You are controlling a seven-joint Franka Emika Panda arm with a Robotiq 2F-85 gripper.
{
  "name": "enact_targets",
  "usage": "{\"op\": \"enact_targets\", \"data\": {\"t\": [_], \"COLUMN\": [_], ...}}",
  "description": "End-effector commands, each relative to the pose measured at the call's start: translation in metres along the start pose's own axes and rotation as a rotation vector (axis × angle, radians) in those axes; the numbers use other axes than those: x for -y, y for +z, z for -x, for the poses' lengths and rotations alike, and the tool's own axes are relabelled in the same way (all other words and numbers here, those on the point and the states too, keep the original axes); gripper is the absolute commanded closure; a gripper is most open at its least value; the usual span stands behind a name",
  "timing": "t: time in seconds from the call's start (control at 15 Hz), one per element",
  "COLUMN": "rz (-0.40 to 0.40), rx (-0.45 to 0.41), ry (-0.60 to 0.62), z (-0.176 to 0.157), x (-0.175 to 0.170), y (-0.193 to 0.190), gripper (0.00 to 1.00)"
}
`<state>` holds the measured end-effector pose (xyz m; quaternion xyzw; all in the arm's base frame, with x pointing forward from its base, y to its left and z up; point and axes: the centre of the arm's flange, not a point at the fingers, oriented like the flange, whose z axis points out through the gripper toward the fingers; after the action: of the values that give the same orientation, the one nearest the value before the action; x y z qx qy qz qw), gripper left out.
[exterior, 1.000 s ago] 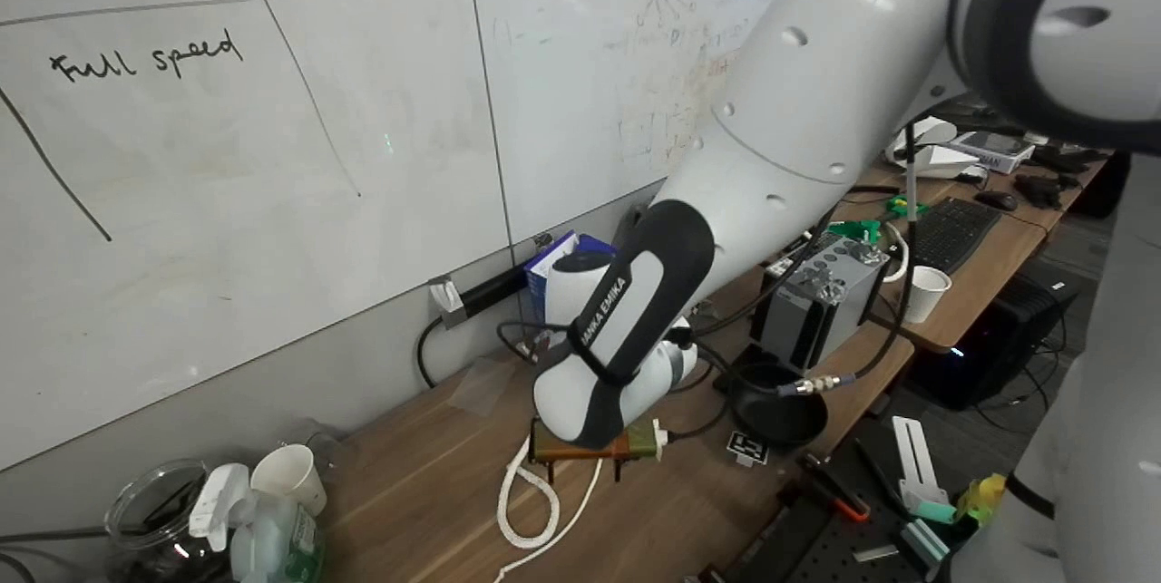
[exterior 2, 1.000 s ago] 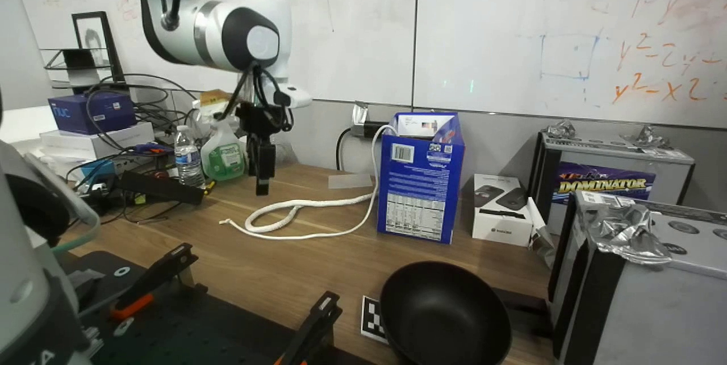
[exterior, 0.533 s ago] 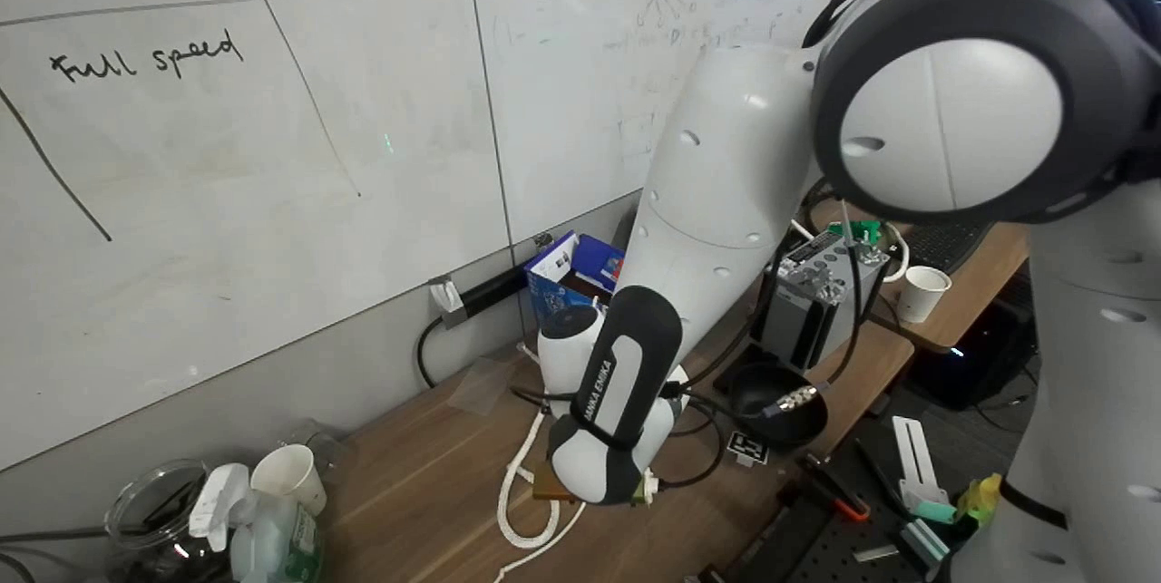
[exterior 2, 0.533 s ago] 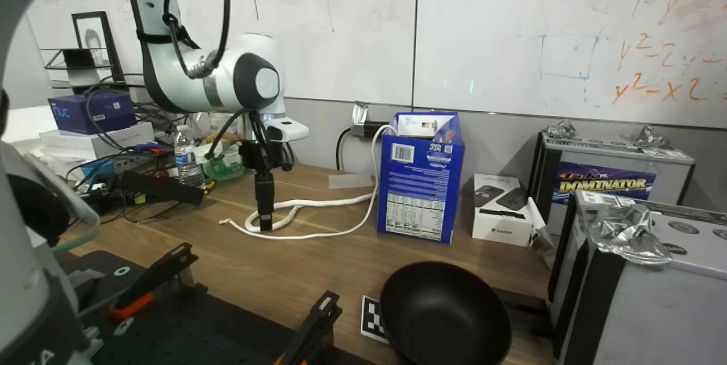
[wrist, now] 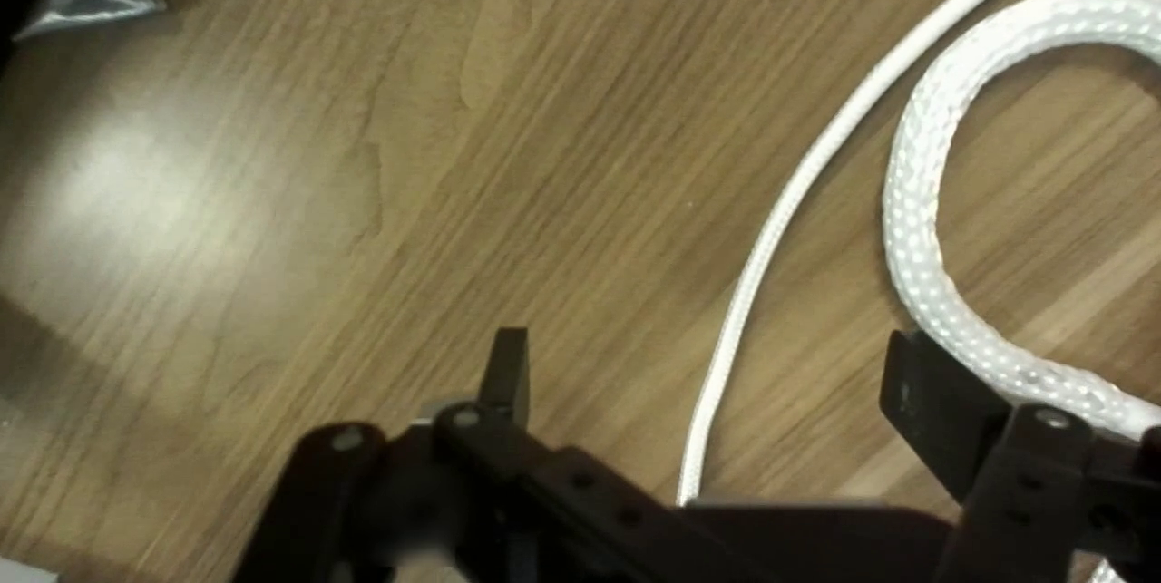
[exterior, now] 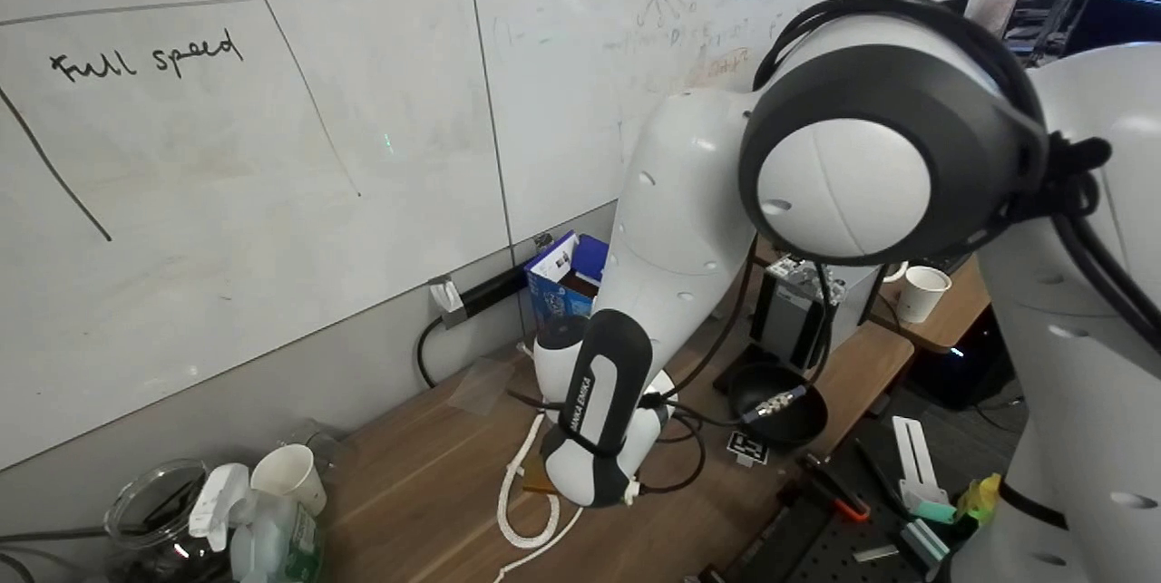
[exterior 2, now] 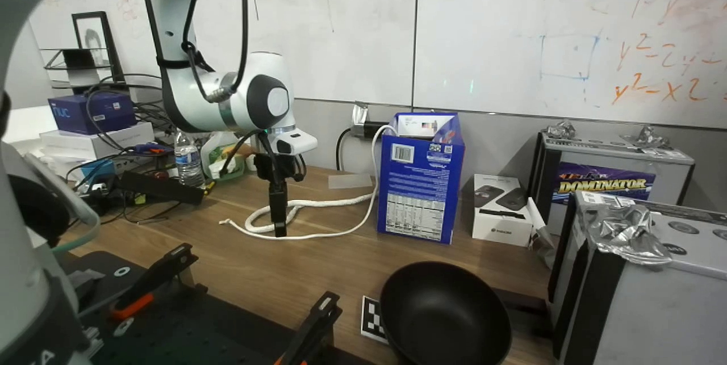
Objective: Put the white ropes inside the blue box
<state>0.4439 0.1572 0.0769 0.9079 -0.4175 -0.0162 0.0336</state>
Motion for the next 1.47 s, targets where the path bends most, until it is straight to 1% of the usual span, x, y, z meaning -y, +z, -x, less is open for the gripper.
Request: {"op": "enact_targets", "data": {"t": [0.0, 0.67, 1.4], "rz": [-0.027, -0.024, -0.029], "rx": [-0.029, -0.017, -0.012], "ry": [0.035, 0.07, 0.095], "z": [-0.006, -0.016, -0.018], "x": [0.009, 0.007, 0.006], "y": [0.014, 0.036, 0.042], "gripper": [0.0, 0.0, 0.0]}}
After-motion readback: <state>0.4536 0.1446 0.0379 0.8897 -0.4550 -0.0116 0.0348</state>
